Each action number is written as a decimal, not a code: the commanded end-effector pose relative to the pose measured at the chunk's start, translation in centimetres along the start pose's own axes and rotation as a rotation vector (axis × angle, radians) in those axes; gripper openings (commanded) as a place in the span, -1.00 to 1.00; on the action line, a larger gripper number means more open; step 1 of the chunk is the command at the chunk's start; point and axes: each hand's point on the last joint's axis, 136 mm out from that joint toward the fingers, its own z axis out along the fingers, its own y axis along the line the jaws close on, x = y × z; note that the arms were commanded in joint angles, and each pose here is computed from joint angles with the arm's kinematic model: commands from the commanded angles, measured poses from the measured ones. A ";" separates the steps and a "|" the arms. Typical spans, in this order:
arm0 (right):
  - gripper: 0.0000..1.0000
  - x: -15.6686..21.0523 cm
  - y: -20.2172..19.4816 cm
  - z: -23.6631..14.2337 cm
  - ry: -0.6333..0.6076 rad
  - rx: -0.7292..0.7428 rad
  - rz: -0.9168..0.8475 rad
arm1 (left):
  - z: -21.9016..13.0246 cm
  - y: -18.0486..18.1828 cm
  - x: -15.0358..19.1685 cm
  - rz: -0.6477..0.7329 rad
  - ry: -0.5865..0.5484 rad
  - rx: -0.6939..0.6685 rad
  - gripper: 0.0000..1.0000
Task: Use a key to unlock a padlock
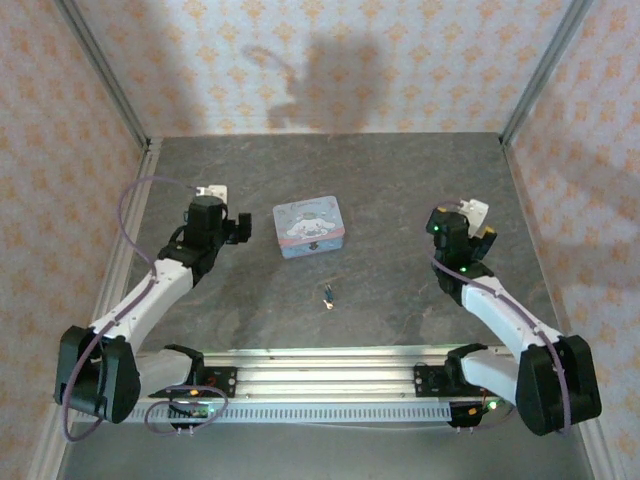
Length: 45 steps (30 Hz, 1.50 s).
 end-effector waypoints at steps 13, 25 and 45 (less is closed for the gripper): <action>0.99 -0.8 0.5 2.1 -0.242 -0.068 0.069 | 0.3 3.9 -0.5 -0.075 -0.387 -0.117 0.99; 0.99 3.2 0.3 3.8 -0.127 -0.049 -0.024 | 2.2 5.1 0.3 -0.097 -0.303 -0.093 1.00; 0.99 5.8 0.5 7.3 -0.014 -0.087 0.007 | 7.2 4.4 3.7 -0.064 -0.197 -0.096 1.00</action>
